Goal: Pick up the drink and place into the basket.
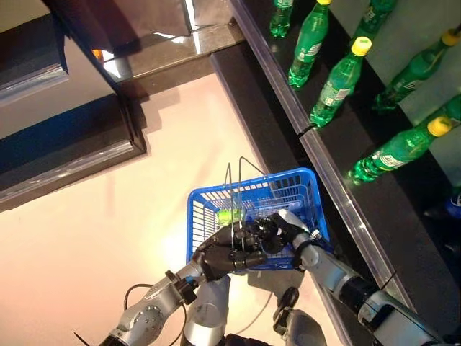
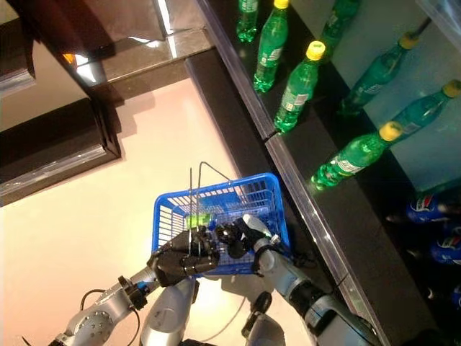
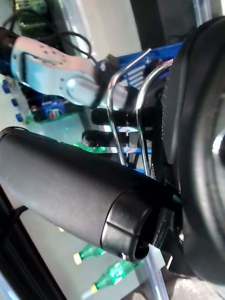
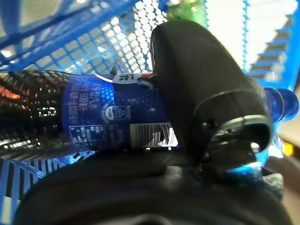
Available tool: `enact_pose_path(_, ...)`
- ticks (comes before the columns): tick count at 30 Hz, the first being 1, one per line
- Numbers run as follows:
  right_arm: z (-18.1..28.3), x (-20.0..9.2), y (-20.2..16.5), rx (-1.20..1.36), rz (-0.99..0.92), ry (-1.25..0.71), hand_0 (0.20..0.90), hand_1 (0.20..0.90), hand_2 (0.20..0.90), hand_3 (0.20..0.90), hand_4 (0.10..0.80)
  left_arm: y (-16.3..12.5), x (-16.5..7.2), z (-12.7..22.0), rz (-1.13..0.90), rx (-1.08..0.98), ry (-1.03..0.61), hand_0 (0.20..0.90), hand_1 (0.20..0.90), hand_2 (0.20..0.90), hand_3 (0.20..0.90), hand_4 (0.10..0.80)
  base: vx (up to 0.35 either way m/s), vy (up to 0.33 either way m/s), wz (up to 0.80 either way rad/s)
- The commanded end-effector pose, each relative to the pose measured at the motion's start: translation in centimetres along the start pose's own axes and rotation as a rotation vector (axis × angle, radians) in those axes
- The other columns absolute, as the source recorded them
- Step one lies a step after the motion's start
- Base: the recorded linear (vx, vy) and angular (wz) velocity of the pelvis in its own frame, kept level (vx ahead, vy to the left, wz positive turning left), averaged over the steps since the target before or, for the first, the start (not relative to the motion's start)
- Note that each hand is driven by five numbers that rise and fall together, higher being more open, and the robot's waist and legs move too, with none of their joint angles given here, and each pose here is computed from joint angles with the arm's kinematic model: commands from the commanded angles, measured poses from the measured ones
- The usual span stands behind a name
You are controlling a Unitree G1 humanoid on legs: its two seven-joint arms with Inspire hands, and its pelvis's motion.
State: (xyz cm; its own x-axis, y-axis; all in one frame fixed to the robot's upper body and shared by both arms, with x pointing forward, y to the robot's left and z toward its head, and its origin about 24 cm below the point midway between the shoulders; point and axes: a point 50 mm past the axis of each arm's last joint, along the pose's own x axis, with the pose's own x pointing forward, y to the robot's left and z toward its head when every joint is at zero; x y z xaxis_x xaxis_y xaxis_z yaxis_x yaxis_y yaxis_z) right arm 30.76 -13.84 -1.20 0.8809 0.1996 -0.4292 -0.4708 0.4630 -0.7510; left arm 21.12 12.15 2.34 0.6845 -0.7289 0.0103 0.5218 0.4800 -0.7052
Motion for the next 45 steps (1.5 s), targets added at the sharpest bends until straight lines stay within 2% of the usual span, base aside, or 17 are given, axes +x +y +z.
enact_pose_path(1,5.3,1.2,-4.3,-0.200,-0.074,-0.170,0.300,0.300,0.300,0.200,0.100,-11.9,3.1,4.8,-0.778,0.047,-0.251,0.300,0.300,0.300,0.200,0.100,0.005,-0.010,0.04)
enact_pose_path(5,5.4,2.2,-3.5,-0.335,0.072,-0.096,0.300,0.300,0.300,0.200,0.100,-13.5,3.9,4.1,-0.874,0.060,-0.214,0.300,0.300,0.300,0.200,0.100,0.008,0.000,0.02)
enact_pose_path(13,2.4,3.1,-1.8,-0.363,0.251,0.095,0.300,0.300,0.300,0.200,0.100,-15.5,5.0,4.3,-0.958,0.051,-0.187,0.300,0.300,0.300,0.200,0.100,0.008,0.015,0.08)
enact_pose_path(16,1.6,3.1,-1.7,-0.392,0.289,0.141,0.300,0.300,0.300,0.200,0.100,-16.3,5.2,4.3,-0.993,0.006,-0.167,0.300,0.300,0.300,0.200,0.100,0.001,0.007,0.02)
enact_pose_path(23,0.6,3.1,-1.4,-0.470,0.369,0.213,0.300,0.300,0.300,0.200,0.100,-17.7,5.3,4.4,-1.085,0.040,-0.177,0.300,0.300,0.300,0.200,0.100,-0.015,0.009,0.00)
enact_pose_path(32,-0.3,2.9,-0.7,-0.463,0.372,0.248,0.300,0.300,0.300,0.200,0.100,-18.5,5.5,5.1,-1.092,0.069,-0.222,0.300,0.300,0.300,0.200,0.100,-0.041,0.029,0.01)
enact_pose_path(33,-0.3,2.9,-0.8,-0.462,0.362,0.245,0.345,0.345,0.345,0.252,0.152,-18.5,5.5,5.1,-1.091,0.071,-0.227,0.300,0.300,0.300,0.200,0.100,-0.046,0.019,0.02)
enact_pose_path(34,-0.3,3.0,-1.1,-0.460,0.339,0.236,0.662,0.662,0.662,0.623,0.523,-18.5,5.5,5.3,-1.088,0.076,-0.239,0.300,0.300,0.300,0.200,0.100,-0.049,0.021,0.01)
enact_pose_path(35,-0.3,3.0,-1.4,-0.460,0.319,0.228,0.900,0.900,0.900,0.900,0.800,-18.5,5.5,5.4,-1.083,0.081,-0.249,0.300,0.300,0.300,0.200,0.100,-0.058,0.029,-0.01)
enact_pose_path(45,0.6,3.4,-4.4,-0.406,0.148,0.166,0.900,0.900,0.900,0.900,0.800,-18.3,5.3,6.6,-1.048,0.099,-0.316,0.300,0.300,0.300,0.200,0.100,-0.037,0.027,-0.05)
